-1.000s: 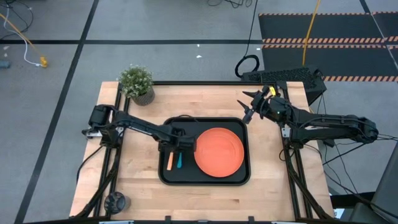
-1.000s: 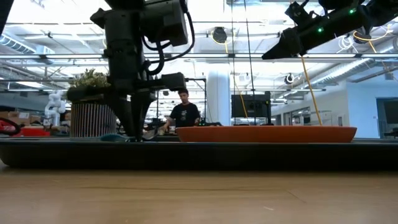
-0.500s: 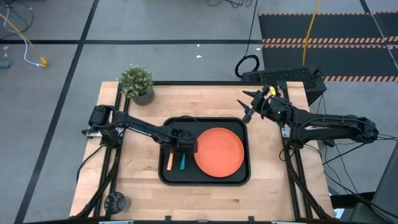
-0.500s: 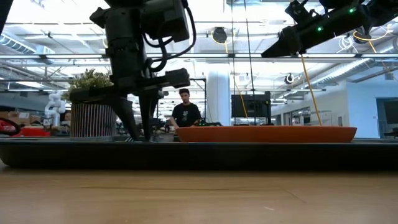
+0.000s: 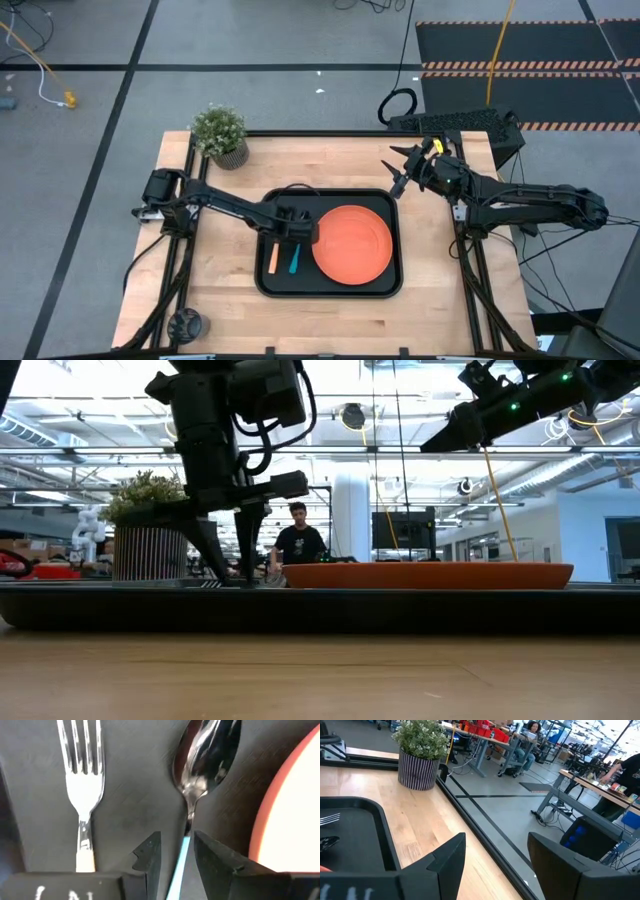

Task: Pick and place plate/cup/fork/spoon on tray
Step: Adjust the blue spoon

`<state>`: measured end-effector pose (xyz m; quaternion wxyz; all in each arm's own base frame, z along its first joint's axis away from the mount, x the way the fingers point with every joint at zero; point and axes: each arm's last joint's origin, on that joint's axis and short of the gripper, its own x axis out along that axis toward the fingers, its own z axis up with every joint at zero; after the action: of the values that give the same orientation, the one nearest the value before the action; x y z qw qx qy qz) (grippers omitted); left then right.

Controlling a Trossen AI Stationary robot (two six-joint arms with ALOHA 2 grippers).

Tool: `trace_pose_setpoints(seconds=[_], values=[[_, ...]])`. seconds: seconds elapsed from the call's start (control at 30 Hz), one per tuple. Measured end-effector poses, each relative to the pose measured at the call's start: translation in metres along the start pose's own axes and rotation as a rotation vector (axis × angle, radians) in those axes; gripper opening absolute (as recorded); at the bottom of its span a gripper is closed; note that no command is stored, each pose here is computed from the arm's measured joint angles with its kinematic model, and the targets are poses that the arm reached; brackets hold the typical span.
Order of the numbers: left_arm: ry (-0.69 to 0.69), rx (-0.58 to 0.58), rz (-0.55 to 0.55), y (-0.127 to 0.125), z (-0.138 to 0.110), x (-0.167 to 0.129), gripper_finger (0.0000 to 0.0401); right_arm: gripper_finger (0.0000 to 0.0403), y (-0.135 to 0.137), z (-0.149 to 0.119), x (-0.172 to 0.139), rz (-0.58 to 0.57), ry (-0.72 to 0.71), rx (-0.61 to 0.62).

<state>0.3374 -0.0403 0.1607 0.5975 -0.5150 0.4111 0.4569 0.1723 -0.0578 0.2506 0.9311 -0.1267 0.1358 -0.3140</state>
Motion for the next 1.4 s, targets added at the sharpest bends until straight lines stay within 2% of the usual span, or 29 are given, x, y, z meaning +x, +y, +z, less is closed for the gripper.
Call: trace_pose_setpoints(seconds=[0.23,0.47,0.7,1.23,1.4], values=[[-0.004,0.068,-0.053,-0.005,0.001,0.0,0.0117,0.0208,0.0,0.0,0.0,0.0,-0.001,0.0],[0.005,0.165,0.023,-0.002,-0.006,0.021,0.0117,0.0208,0.0,0.0,0.0,0.0,0.0,0.0],[-0.019,0.148,0.052,-0.001,-0.008,0.029,0.0118,0.0208,0.0,0.0,0.0,0.0,0.0,0.003],[-0.015,0.094,0.063,0.001,-0.006,0.023,0.0116,0.0208,0.0,0.0,0.0,0.001,0.0,0.004],[-0.013,0.095,0.072,0.002,-0.006,0.024,0.0075,0.0208,0.0,0.0,0.0,0.001,0.0,0.004]])
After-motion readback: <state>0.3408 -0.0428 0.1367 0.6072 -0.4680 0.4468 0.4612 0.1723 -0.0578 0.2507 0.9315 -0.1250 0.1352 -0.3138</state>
